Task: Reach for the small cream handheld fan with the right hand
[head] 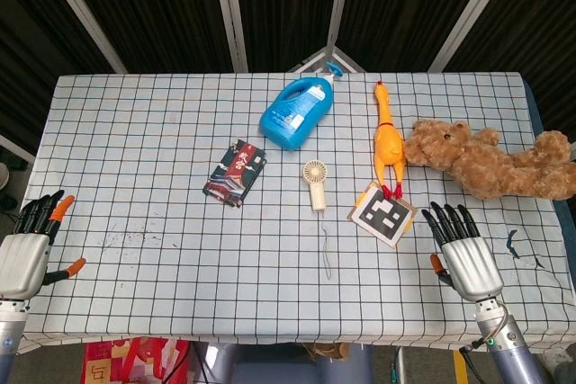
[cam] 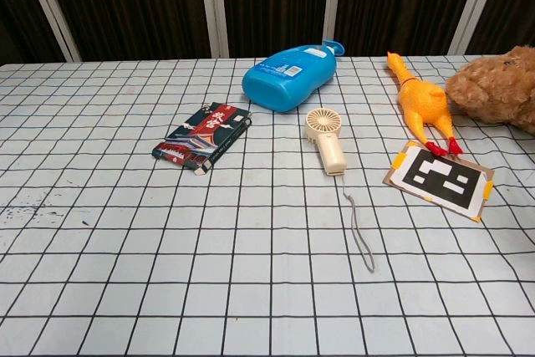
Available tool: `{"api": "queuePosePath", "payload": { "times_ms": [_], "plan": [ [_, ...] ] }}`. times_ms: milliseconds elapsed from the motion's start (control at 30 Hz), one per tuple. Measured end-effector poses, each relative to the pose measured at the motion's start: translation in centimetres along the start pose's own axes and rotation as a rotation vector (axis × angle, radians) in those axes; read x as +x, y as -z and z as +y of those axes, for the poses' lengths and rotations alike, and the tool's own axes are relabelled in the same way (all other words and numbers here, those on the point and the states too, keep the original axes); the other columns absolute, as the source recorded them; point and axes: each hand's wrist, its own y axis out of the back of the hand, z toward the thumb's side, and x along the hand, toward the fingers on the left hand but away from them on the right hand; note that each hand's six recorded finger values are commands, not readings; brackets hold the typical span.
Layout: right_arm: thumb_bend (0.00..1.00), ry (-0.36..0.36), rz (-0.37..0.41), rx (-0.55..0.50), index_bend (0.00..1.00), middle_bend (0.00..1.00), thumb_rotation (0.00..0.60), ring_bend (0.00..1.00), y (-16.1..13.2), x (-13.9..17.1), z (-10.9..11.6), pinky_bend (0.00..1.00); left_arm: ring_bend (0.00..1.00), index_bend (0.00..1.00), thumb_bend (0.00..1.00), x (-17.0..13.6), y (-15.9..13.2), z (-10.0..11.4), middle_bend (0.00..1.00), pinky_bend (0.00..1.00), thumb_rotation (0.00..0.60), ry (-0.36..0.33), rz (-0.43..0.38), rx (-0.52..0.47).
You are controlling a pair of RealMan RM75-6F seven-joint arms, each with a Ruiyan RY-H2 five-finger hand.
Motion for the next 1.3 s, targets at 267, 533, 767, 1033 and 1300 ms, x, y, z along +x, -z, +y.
{"api": "queuePosePath", "payload": {
  "times_ms": [267,533,767,1033,1300],
  "plan": [
    [0.45,0.001,0.004,-0.018,0.0,0.14,0.6,0.21,-0.5,-1.0,0.1,0.3,0.0,0.0,0.09,-0.1,-0.3,0.1,0.0,0.0,0.6,0.006,-0.017,0.002],
    [0.52,0.028,0.04,-0.058,0.0,0.79,0.6,0.88,-3.5,-4.7,1.3,0.89,0.0,0.0,0.09,0.0,-0.2,0.2,0.0,0.0,0.6,0.006,-0.015,-0.006],
    [0.71,-0.092,0.052,-0.144,0.0,0.84,0.6,0.94,-7.2,-8.4,-0.5,0.92,0.0,0.0,0.09,0.2,-0.2,0.4,0.0,0.0,0.6,-0.004,-0.023,0.0],
    [0.74,-0.234,0.084,-0.158,0.0,0.85,0.6,0.94,-13.2,-12.4,-4.1,0.92,0.0,0.0,0.09,0.3,0.3,0.4,0.0,0.0,0.6,0.01,-0.008,-0.023],
    [0.74,-0.279,0.064,-0.144,0.0,0.85,0.6,0.94,-15.6,-15.1,-6.5,0.92,0.0,0.0,0.09,0.6,0.6,0.5,0.0,0.0,0.6,0.012,-0.003,-0.024]
  ]
}}
